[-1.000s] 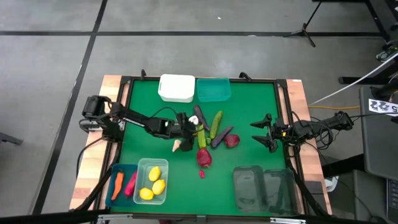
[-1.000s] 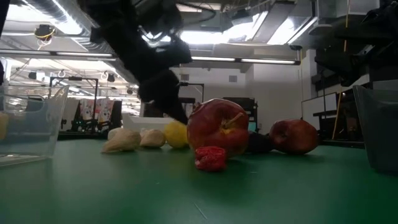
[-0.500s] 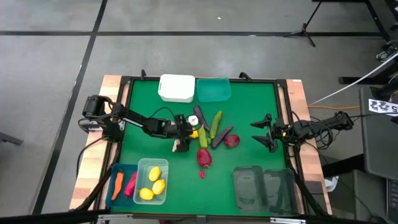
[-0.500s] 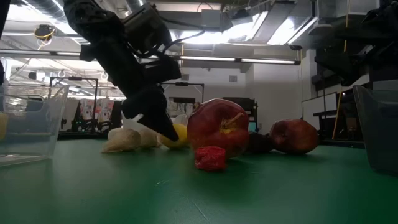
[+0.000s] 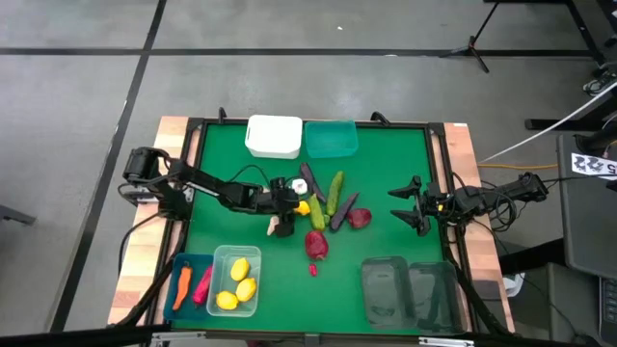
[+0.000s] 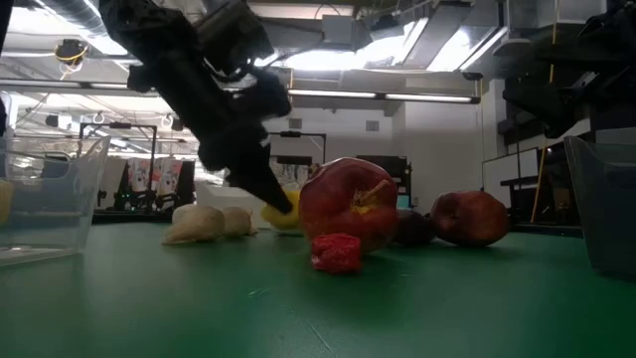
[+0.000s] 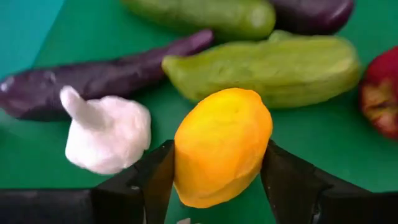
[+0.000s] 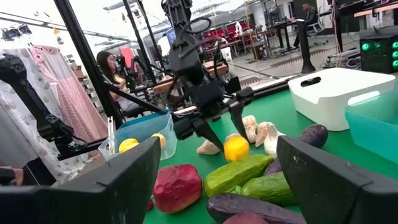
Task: Sort produce into baskets
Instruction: Put the lemon into the transparent bin
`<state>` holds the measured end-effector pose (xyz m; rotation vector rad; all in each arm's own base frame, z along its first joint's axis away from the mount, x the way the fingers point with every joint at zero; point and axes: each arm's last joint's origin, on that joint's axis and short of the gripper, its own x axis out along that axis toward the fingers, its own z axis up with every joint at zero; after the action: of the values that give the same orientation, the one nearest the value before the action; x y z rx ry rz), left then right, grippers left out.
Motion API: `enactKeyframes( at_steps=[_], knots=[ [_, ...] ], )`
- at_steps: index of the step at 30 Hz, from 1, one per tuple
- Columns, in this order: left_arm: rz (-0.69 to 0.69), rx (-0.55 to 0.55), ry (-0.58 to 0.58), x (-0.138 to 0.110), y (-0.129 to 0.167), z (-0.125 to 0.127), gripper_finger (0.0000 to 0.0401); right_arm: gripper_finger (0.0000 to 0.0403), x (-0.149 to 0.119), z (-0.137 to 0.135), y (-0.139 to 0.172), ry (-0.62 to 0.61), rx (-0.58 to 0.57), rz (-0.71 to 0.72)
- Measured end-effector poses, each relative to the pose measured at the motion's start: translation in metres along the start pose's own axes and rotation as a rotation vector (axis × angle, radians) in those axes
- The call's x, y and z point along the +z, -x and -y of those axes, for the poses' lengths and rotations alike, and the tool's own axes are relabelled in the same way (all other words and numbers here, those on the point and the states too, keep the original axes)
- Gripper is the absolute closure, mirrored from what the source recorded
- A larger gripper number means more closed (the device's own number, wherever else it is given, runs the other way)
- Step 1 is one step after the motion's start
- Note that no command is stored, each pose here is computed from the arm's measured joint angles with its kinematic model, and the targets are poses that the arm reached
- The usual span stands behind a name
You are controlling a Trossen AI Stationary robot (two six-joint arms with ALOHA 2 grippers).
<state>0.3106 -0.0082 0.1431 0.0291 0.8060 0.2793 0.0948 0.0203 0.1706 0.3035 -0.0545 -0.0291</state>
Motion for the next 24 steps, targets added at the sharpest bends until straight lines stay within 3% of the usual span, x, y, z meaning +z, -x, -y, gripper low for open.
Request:
enactKeyframes(
  at_steps=[9, 20, 24],
  knots=[
    [0.091, -0.085, 0.051, 0.016, 0.055, 0.012, 0.0195, 0.0081, 0.0, 0.0, 0.0, -0.001, 0.001, 0.0],
    [0.116, -0.512, 0.082, -0.004, 0.162, 0.077, 0.0196, 0.0081, 0.0, 0.0, 0.0, 0.004, 0.001, 0.0],
    [0.023, -0.558, 0.191, -0.022, 0.18, 0.096, 0.0196, 0.0081, 0.0, 0.0, 0.0, 0.005, 0.002, 0.0]
  ],
)
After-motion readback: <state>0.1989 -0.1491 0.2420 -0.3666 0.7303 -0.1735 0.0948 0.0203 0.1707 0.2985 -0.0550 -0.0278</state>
